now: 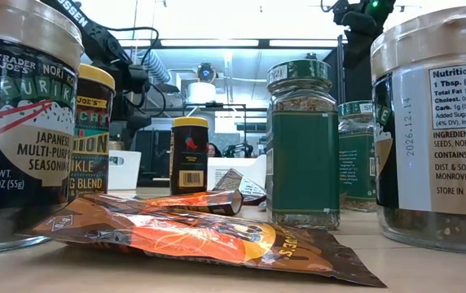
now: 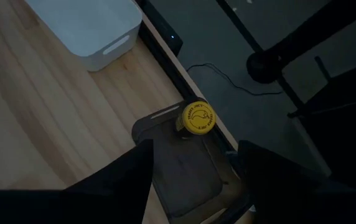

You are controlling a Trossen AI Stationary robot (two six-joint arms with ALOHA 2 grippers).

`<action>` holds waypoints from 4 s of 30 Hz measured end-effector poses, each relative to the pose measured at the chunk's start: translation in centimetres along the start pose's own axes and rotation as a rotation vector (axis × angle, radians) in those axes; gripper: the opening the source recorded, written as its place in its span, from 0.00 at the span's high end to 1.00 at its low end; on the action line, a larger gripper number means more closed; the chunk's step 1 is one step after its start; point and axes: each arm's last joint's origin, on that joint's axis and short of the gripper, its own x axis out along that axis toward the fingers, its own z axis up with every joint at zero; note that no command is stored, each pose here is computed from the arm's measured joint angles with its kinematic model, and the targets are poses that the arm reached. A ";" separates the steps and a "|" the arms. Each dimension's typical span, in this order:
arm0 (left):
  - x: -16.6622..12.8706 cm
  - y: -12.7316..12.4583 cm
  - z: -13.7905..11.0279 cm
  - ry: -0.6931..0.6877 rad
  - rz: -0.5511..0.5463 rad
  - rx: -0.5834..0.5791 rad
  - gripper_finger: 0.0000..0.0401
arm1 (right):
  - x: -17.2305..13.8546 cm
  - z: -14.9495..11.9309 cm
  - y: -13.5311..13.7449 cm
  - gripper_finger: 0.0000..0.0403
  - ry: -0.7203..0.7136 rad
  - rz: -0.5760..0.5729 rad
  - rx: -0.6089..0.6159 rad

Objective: Sort spices by type
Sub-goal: Put the top gold seasoning bottle into the left white bin, then put the left green seasoning bottle into the right white bin

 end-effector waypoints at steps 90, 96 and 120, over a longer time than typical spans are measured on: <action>-13.3 -9.3 -32.6 -0.140 -0.685 1.206 0.13 | 0.0 0.0 0.2 0.40 -0.006 0.054 0.061; -13.1 -9.2 -32.6 -0.142 -0.665 1.215 0.23 | 0.0 0.0 0.2 0.40 -0.006 0.054 0.061; -12.9 -9.3 -31.7 -0.174 -0.637 1.232 0.51 | 0.0 0.0 0.1 0.40 -0.009 0.054 0.084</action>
